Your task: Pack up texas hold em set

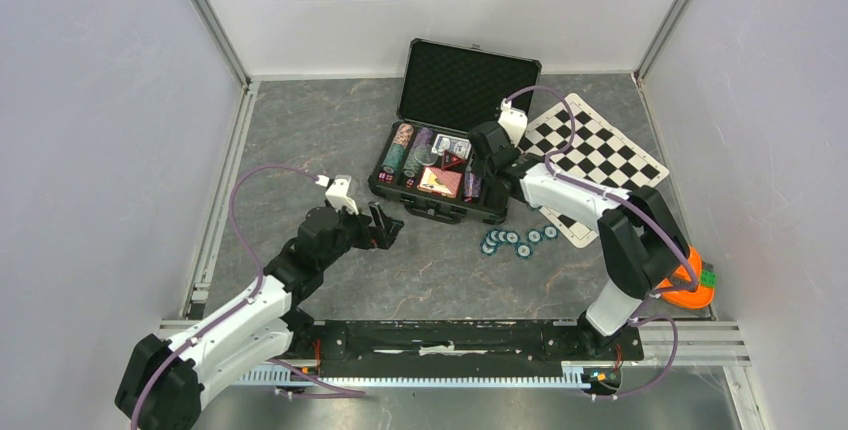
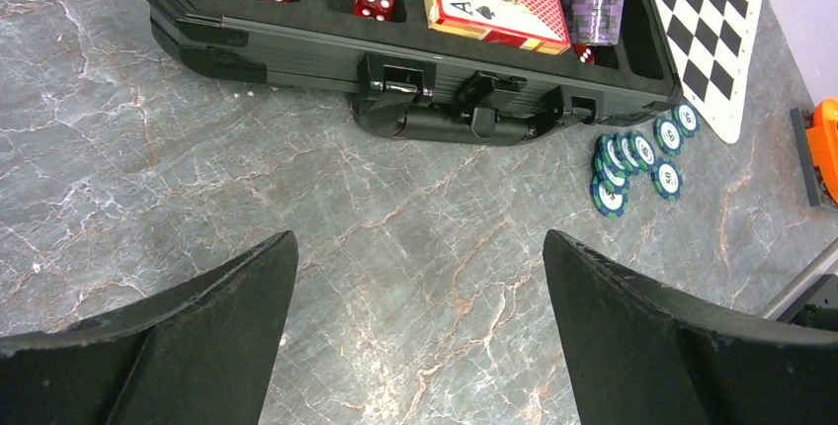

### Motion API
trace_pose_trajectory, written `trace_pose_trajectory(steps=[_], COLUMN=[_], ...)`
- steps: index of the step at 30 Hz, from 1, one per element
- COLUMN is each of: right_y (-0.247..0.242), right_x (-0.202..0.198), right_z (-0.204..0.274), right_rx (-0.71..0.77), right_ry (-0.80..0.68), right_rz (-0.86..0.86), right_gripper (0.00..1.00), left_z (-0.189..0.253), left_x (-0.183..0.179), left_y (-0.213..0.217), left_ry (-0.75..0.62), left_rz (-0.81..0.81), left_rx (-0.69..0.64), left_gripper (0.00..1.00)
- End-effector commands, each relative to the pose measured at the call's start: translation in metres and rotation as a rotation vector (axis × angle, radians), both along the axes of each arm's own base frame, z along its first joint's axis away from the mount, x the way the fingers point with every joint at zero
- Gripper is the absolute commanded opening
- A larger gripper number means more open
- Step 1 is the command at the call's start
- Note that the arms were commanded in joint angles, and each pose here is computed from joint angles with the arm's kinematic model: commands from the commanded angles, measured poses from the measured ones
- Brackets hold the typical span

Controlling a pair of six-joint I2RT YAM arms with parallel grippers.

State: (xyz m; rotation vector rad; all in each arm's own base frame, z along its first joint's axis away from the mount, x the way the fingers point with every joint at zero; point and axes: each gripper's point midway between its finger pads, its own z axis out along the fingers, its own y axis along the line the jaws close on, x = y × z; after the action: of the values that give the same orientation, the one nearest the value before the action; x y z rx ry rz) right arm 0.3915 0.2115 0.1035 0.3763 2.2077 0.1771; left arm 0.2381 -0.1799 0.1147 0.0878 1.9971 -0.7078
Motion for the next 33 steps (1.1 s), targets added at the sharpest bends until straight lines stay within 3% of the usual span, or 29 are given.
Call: trace_pose_trajectory(steps=[1, 3, 10, 15, 18, 21, 24, 33], right_y=[-0.001, -0.007, 0.019, 0.031, 0.029, 0.027, 0.024, 0.021], right_x=[-0.005, -0.006, -0.024, -0.040, -0.049, -0.060, -0.067, -0.052], right_z=[0.028, 0.037, 0.042, 0.033, 0.025, 0.012, 0.003, -0.003], right_rx=[-0.054, -0.083, -0.120, -0.146, -0.177, -0.170, -0.164, -0.219], right_ry=[-0.044, -0.067, -0.084, -0.067, -0.048, -0.013, -0.001, -0.009], right_rz=[0.050, 0.053, 0.235, 0.332, 0.361, 0.383, 0.388, 0.339], right_gripper=[0.54, 0.58, 0.58, 0.51, 0.43, 0.22, 0.10, 0.04], left_z=[0.013, 0.013, 0.013, 0.013, 0.012, 0.013, 0.014, 0.016], left_x=[0.008, 0.008, 0.008, 0.008, 0.008, 0.008, 0.007, 0.007], left_y=[-0.002, -0.002, -0.002, -0.002, -0.002, -0.002, -0.001, 0.003], left_ry=[-0.057, -0.057, -0.057, -0.058, -0.057, -0.060, -0.062, -0.077], left_rz=[-0.001, -0.001, -0.001, -0.002, -0.002, -0.003, -0.003, 0.013], left_rx=[-0.006, -0.007, -0.005, -0.004, -0.003, -0.002, 0.001, 0.006], left_gripper=[1.00, 1.00, 1.00, 1.00, 1.00, 1.00, 1.00, 1.00])
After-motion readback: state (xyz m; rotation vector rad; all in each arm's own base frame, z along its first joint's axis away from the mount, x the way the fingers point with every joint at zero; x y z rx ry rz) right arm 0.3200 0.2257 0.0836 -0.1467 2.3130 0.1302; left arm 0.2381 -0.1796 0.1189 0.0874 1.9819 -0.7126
